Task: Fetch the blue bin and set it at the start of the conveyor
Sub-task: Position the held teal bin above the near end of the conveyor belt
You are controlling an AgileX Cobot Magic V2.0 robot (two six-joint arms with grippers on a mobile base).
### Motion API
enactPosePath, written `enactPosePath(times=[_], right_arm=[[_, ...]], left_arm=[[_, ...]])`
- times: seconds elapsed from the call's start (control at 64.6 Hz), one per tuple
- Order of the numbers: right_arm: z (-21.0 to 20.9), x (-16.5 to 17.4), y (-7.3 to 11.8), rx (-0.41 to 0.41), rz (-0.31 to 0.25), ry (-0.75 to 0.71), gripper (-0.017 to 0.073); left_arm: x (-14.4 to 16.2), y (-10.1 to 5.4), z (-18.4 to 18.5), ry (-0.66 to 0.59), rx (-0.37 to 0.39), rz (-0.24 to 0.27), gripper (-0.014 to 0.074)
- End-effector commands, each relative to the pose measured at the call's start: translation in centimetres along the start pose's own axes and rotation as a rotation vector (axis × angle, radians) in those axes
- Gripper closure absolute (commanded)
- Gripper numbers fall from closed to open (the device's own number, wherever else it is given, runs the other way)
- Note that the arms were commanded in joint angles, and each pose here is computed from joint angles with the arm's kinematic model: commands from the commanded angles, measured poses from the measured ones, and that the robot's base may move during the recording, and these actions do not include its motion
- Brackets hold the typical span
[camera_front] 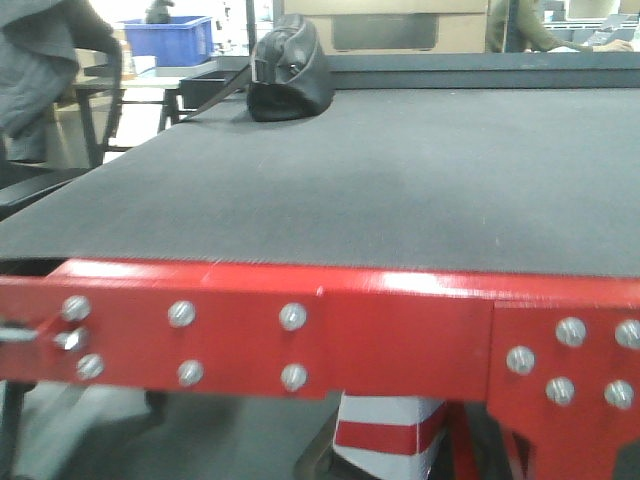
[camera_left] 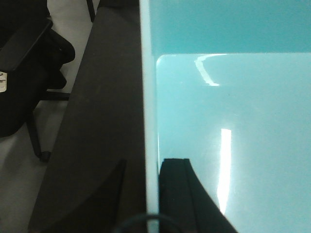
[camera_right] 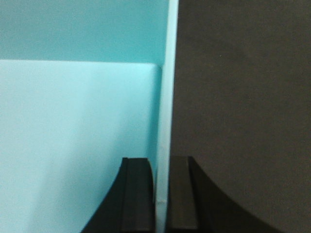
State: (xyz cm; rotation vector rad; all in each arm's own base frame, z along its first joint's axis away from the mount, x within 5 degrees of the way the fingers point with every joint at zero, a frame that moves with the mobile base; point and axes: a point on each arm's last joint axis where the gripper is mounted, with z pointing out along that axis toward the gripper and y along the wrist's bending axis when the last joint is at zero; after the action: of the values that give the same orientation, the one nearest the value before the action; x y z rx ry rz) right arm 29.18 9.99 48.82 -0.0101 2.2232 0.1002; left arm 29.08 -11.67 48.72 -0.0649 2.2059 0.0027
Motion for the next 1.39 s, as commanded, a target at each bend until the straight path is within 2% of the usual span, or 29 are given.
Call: enactPosePath(times=[0.0, 0.681, 1.068, 1.284, 1.377], right_arm=[[-1.1, -0.6, -0.1, -0.011, -0.009, -0.064, 0.0721], [-1.1, -0.6, -0.1, -0.011, -0.009, -0.064, 0.0721], [-1.1, -0.6, -0.1, -0.012, -0.009, -0.066, 0.0721], [-1.3, -2.1, 0.3, -0.063, -0.017, -0.233, 0.0721], [-1.3, -2.2, 0.4, -0.066, -0.017, -0.242, 0.0721]], left_arm=[[-0.6, 0.2, -0.5, -0.067, 0.002, 0.009, 0.0704], [-1.7, -0.4, -0.7, -0.186, 0.065, 0.014, 0.0704], [-1.8, -0.5, -0.7, -0.199, 0.072, 0.014, 0.0704], [-1.8, -0.5, -0.7, -0.199, 0.072, 0.014, 0.0704], [-1.8, -0.5, -0.7, -0.199, 0.072, 0.014, 0.0704]])
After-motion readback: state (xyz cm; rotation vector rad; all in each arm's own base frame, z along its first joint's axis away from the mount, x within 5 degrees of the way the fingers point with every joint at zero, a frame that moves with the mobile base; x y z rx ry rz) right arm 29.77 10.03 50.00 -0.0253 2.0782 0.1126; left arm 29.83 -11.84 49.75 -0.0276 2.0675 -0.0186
